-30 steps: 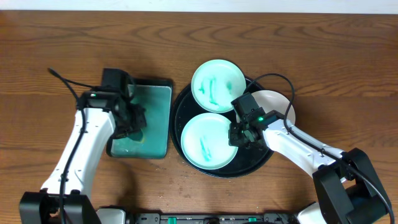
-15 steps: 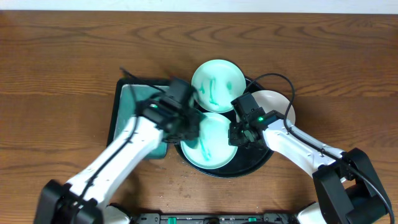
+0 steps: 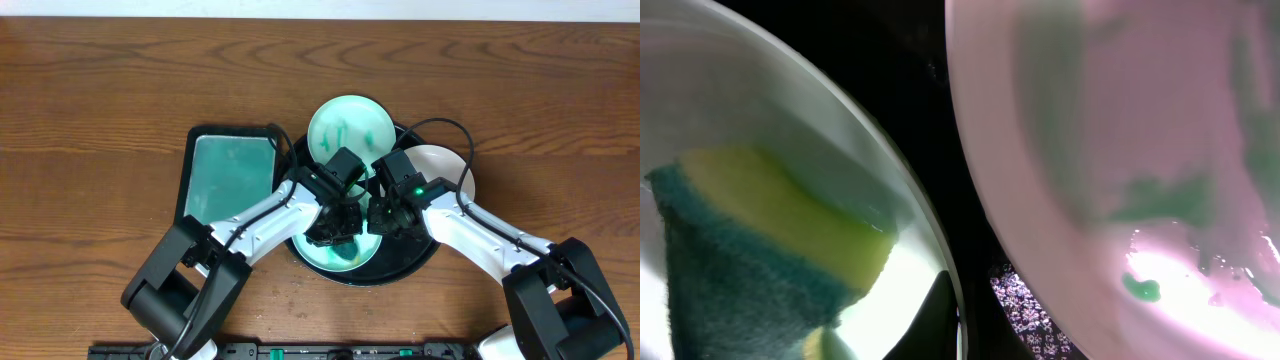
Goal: Clean dirty plates on tray and stack at the side
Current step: 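Scrub the white plate with the sponge while the right gripper holds it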
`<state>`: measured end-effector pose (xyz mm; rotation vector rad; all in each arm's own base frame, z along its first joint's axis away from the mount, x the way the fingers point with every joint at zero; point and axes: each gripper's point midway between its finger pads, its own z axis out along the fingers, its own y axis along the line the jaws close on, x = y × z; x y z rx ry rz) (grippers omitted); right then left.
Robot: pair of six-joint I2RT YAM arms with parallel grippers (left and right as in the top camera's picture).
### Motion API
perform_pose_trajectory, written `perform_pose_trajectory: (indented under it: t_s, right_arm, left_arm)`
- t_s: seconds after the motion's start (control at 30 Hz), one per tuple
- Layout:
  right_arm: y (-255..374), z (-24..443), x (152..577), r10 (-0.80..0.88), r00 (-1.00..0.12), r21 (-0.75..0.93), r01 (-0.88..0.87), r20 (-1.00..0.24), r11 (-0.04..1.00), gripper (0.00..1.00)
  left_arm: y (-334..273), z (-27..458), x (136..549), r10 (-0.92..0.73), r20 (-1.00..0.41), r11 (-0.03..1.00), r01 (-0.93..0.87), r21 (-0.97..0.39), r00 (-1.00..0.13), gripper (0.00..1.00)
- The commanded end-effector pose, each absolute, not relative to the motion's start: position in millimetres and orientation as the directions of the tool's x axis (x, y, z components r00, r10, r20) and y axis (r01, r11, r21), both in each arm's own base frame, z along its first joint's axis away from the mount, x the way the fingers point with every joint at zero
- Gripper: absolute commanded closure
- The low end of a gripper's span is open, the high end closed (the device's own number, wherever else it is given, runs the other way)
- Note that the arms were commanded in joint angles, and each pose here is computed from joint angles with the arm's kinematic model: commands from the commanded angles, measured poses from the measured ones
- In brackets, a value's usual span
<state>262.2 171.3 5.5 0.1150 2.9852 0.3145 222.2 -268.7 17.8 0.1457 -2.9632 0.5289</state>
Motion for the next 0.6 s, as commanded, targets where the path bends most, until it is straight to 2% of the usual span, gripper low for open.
perform_pose_trajectory:
  t_s: [0.0,0.1,0.3,0.4,0.57]
  right_arm:
    - [166.1,5.7,267.5,0.129,-0.981,0.201,0.099,-0.142,0.974,0.99]
    - [166.2,5.8,267.7,0.135,-0.981,0.203,0.104,-0.141,0.974,0.99]
    - [166.2,5.8,267.7,0.134,-0.981,0.203,0.104,-0.142,0.974,0.99]
    - [166.1,5.7,267.6,0.134,-0.981,0.202,0.104,-0.141,0.974,0.99]
    - [165.7,5.5,266.8,0.134,-0.981,0.2,0.105,-0.138,0.974,0.99]
  left_arm:
    - [-211.8,-11.7,222.9,-0.185,0.1,0.98,-0.192,-0.062,-0.978,0.93]
    - [-169.0,-8.4,230.8,-0.198,0.011,0.972,-0.195,0.129,-0.98,0.93]
    - [-131.7,17.4,258.9,-0.12,-0.105,0.94,-0.147,0.307,-0.987,0.93]
    - [-152.0,17.1,265.1,-0.084,-0.089,0.97,-0.102,0.221,-0.992,0.93]
    - [-225.1,7.2,252.8,-0.072,0.06,0.984,-0.081,-0.157,-0.996,0.93]
